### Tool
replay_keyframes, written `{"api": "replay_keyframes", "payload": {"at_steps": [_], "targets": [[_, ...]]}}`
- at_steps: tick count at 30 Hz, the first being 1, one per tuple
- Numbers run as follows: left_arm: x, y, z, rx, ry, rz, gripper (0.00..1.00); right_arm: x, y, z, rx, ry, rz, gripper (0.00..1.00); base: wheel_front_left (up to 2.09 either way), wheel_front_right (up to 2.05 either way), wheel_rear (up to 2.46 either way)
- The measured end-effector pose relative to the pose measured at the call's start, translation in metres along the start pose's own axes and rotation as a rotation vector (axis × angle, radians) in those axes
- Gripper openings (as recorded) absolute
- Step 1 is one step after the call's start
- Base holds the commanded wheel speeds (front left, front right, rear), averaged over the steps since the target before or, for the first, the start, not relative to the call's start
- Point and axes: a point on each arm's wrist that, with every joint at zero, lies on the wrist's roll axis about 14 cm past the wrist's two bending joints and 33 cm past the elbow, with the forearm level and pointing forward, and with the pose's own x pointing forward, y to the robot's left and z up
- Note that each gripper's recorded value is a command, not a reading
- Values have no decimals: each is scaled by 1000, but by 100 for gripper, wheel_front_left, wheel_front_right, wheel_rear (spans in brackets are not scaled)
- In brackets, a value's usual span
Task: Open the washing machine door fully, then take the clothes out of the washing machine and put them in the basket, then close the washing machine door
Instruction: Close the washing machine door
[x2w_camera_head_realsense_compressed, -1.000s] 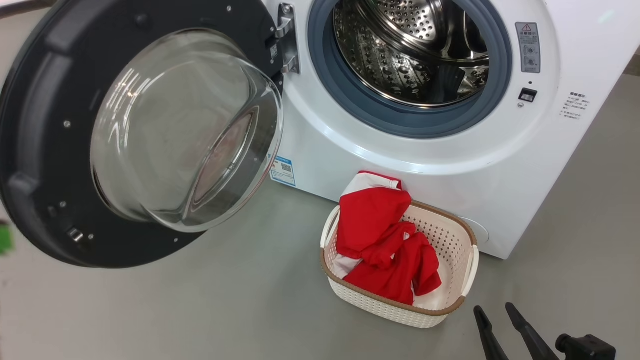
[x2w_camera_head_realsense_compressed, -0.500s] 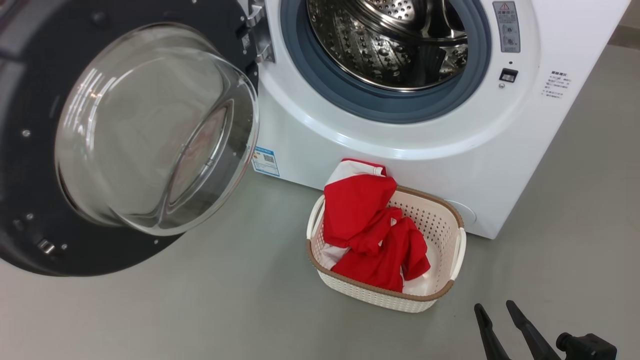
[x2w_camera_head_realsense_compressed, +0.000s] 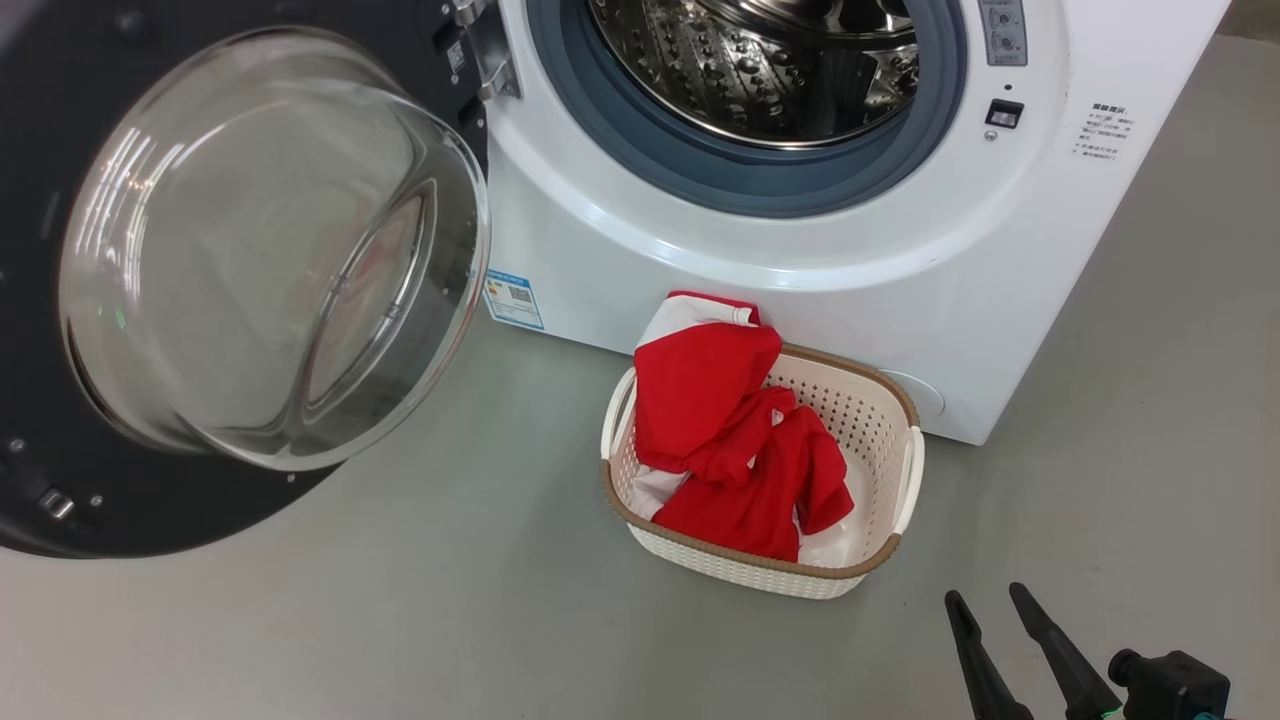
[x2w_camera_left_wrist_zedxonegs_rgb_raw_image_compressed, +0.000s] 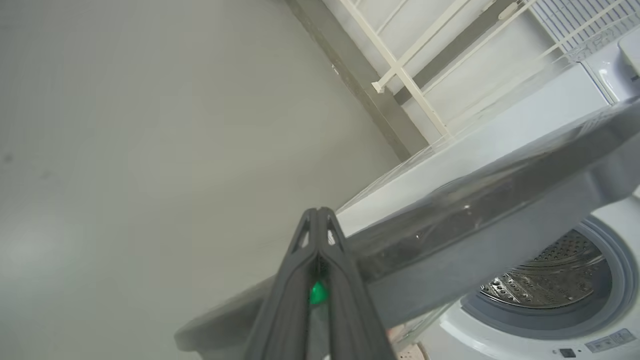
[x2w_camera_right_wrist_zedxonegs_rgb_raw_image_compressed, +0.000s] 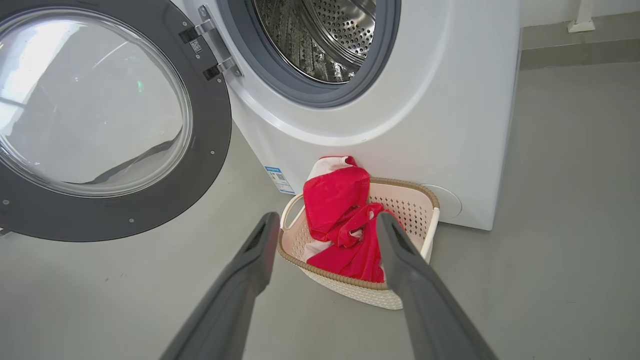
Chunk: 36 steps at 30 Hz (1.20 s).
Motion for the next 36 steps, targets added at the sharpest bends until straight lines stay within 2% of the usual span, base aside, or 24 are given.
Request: {"api": "replay_keyframes", "payload": {"at_steps": [4,15,21,36], "targets": [[-2,-21,-2,32,50,-73,0,0,1,0,1,0,2,100,0,0,0],[-23,-32,-25,117,164,-180,0,0,3,6,-9,-17,7,100,0,0,0],[-30,-44,-58,160,262,-249,0,-2,6,10,-14,-31,9,100,0,0,0],[-59,-121,-122,314,406,-536,0,-8,3,16,-16,-53,-7,100,0,0,0]]}}
